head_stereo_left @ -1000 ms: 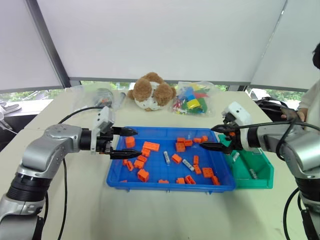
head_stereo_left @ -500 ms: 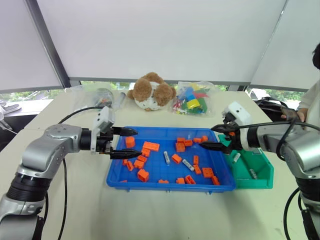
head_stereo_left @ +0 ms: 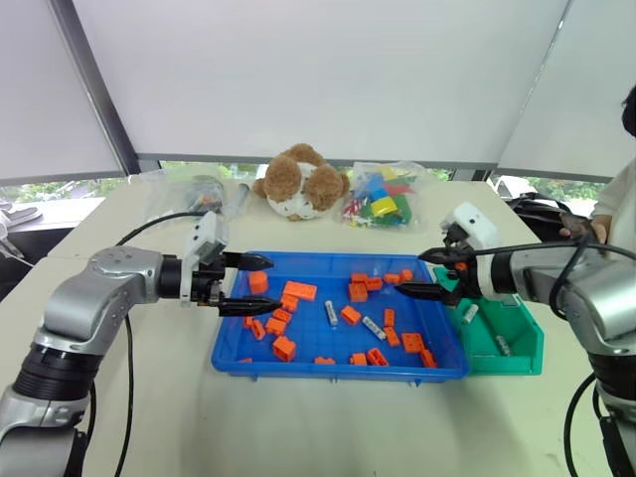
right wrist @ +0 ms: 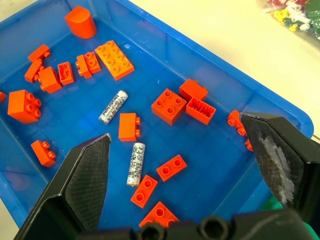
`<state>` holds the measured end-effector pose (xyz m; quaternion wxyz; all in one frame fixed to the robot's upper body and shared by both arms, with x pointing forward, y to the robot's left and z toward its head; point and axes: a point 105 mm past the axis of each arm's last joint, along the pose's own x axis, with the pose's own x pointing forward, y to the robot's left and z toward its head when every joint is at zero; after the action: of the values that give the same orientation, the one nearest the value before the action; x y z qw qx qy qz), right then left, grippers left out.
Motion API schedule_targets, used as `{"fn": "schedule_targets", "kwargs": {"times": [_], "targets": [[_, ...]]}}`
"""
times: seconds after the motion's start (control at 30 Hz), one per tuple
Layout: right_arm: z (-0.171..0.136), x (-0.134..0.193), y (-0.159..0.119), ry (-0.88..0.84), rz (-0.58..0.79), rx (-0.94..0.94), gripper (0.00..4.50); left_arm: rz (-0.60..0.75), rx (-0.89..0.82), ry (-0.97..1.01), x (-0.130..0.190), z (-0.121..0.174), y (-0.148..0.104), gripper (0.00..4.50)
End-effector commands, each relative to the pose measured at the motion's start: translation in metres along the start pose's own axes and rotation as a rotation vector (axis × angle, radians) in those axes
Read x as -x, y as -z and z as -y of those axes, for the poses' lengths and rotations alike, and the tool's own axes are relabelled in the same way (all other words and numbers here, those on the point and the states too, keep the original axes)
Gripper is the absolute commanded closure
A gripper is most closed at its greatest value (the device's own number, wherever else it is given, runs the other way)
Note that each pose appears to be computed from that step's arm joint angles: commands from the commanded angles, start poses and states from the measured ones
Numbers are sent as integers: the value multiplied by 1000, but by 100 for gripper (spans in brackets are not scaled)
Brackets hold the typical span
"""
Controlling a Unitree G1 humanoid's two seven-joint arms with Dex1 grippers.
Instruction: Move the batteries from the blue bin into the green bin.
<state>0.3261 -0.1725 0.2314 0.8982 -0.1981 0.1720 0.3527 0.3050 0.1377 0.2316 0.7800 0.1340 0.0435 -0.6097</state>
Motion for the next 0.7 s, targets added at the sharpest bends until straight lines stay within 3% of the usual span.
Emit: {"fn": "schedule_targets", "kwargs": {"times": [0.03, 0.07, 0.13, 0.17, 0.3, 0.43, 0.63, 0.7], "targets": [[4, 8, -12, 27, 32, 35, 2, 12, -50, -6, 3, 0, -12, 0], [-32, -44, -19, -176, 84, 83, 2, 14, -45, -19, 8, 2, -13, 0], [-89, -93, -36, -418, 154, 197, 2, 13, -39, -35, 13, 5, -15, 0], [-95, -94, -41, -451, 179, 225, 2, 14, -38, -40, 14, 6, -16, 0], [-54, -53, -38, -350, 206, 211, 2, 12, -33, -48, 17, 7, -16, 0], [-39, -32, -27, -276, 175, 198, 2, 12, -29, -47, 16, 7, -15, 0], [-56, -39, -23, -306, 176, 167, 2, 15, -31, -39, 13, 5, -15, 0], [-65, -57, -20, -324, 165, 130, 2, 16, -32, -35, 12, 4, -15, 0]]}}
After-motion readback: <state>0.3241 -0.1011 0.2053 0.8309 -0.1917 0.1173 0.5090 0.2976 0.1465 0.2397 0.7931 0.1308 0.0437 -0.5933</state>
